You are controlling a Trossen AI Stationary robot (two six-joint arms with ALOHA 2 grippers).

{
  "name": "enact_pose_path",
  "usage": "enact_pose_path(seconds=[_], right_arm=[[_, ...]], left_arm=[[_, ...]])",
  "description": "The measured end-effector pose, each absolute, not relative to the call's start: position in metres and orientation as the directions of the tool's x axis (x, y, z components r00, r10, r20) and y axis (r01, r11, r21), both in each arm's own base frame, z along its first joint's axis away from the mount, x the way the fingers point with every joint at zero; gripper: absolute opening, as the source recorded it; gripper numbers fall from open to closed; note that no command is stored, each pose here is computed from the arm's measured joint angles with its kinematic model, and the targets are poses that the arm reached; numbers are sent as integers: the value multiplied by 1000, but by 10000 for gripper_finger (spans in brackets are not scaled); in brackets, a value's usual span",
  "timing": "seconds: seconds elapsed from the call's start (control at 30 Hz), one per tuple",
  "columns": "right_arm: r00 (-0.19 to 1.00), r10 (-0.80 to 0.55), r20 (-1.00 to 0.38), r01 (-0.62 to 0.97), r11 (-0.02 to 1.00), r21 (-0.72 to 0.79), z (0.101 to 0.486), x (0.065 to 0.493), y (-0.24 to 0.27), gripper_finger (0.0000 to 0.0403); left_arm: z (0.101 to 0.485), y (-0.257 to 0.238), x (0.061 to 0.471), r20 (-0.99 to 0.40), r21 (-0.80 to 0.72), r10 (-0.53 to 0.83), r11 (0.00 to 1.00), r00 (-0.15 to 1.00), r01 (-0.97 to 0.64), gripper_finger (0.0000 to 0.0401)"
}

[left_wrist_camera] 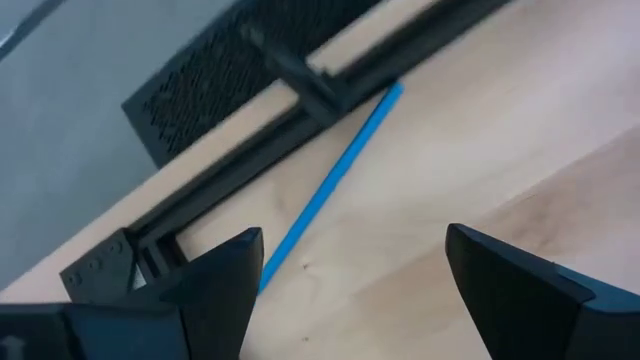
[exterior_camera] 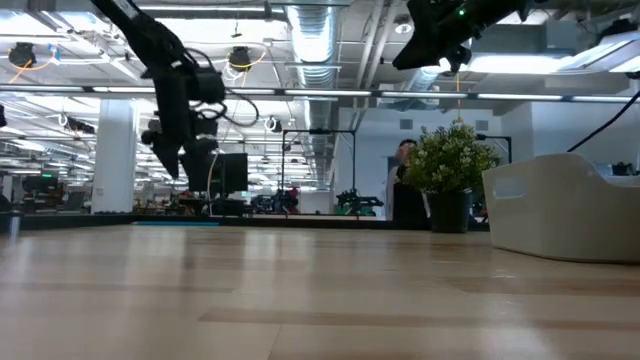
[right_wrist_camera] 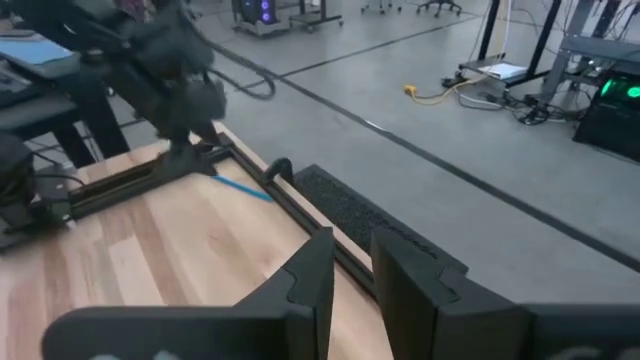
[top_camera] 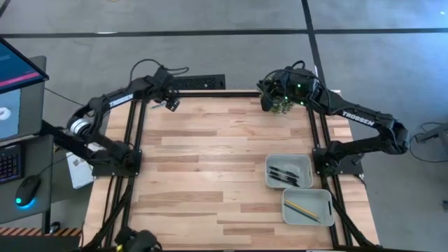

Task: Sort pens & pencils
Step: Put the blue pencil into the bottom gray bin

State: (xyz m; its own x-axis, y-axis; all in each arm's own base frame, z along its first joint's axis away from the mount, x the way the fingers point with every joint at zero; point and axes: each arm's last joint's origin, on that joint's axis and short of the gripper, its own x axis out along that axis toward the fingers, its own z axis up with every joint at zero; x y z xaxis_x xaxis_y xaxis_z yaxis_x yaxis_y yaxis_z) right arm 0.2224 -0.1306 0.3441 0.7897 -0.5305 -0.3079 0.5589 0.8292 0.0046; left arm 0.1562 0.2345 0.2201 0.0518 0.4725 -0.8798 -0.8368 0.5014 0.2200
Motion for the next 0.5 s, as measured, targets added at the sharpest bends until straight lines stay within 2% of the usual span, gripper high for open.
enact_pose_path(seconds=[0.5], right_arm=[[811,-500,-302,528,849,12,345,225,-126,93]], left_arm=[[184,281,181,-958,248,270,608,-98,-754,304]])
